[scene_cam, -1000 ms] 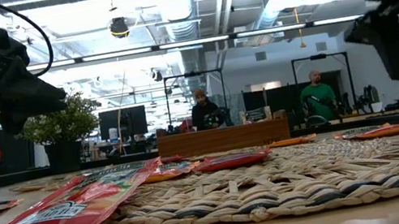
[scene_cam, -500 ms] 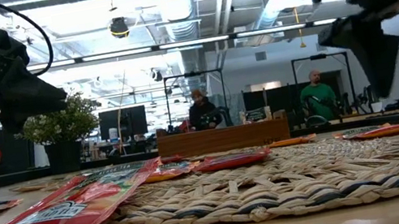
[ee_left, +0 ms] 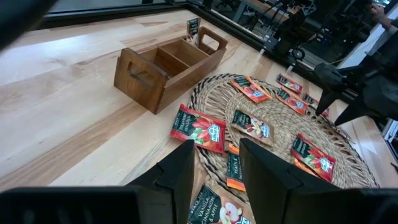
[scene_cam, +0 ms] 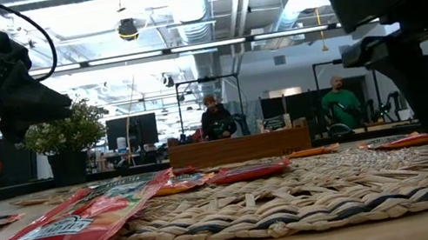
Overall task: Pick & Place Tea
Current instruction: Put the brown tea bag into the right section of the wooden organizer
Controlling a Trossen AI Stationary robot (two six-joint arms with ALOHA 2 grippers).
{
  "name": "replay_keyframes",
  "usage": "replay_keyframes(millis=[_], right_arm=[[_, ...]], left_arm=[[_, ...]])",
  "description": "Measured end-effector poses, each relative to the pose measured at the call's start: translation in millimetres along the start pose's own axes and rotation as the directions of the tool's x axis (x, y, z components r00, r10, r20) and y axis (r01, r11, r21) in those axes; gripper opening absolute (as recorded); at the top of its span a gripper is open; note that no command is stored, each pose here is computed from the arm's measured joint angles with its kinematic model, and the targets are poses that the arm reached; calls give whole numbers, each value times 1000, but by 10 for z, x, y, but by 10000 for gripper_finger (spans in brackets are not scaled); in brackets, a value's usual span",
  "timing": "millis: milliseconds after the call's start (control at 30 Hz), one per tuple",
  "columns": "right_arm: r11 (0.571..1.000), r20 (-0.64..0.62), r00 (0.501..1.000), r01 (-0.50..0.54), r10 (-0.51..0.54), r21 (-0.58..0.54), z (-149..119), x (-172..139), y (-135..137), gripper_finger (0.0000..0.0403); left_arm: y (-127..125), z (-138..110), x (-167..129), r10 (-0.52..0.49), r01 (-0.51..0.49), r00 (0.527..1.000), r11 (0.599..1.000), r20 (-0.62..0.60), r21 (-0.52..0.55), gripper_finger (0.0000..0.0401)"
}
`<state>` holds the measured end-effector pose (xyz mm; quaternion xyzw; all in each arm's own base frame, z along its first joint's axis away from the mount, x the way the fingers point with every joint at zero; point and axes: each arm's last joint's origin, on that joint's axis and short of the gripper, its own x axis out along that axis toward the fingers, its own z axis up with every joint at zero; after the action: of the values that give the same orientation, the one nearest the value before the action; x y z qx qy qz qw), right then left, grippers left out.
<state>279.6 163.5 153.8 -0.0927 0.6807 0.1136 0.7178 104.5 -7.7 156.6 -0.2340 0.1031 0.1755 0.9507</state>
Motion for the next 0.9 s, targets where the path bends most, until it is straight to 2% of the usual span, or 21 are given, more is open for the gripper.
replay_keyframes(millis=[533,900], right_arm=[[1000,7,1000,-3,3,6,5,0,8,112],[1000,18,1000,-25,25,7,19,1,15,103]], left_arm=[[0,0,0,-1,1,1000,1000,-1,-1,119],[-1,0,0,-2,2,1000,1000,-1,-1,119]])
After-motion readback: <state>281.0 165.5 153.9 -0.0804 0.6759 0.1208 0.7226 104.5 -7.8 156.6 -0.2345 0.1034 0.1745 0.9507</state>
